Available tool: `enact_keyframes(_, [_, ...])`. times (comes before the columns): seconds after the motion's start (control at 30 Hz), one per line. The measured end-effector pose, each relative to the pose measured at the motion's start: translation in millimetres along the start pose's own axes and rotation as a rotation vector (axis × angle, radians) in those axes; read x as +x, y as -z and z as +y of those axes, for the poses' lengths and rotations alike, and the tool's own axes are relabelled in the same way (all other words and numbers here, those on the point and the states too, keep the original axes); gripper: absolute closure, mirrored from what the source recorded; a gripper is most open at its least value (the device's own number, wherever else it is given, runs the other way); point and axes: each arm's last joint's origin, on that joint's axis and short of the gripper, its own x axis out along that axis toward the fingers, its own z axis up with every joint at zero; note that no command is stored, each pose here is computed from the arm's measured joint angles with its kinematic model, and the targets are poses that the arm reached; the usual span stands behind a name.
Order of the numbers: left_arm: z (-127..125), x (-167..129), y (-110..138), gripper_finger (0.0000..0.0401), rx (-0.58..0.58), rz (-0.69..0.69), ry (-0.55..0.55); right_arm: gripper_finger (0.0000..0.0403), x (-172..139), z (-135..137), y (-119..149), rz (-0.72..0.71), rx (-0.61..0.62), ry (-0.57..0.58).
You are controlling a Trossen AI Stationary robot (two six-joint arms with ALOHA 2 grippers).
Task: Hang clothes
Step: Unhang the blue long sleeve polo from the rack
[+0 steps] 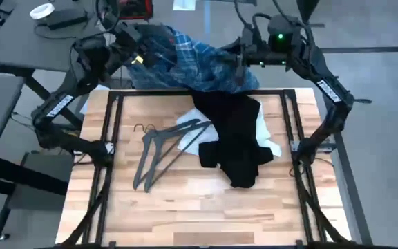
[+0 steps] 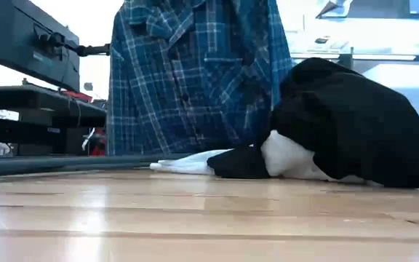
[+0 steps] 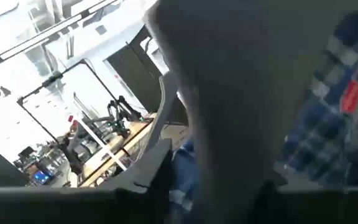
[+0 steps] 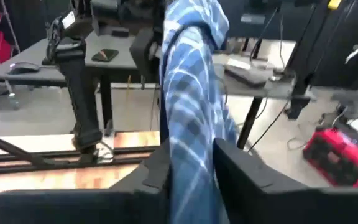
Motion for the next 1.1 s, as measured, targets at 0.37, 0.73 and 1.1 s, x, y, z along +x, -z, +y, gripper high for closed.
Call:
enact_keyframes(0.37, [3,-5,-1,0.036,-0.044,-0.005,0.003,0.0272,15,-6,14,0.053,-0.009,0.012])
enact_keyframes(0.73, [8,-16,11,0.036,0.096,0.188,-0.064,0.0401,-16,-21,23,0.199,-0.04,0.191])
enact_keyframes(1.1, [36,-51,24,0.0362,0.029,0.275,-0.087,0.0403,-118,-33,19,0.252,0.019,0.448])
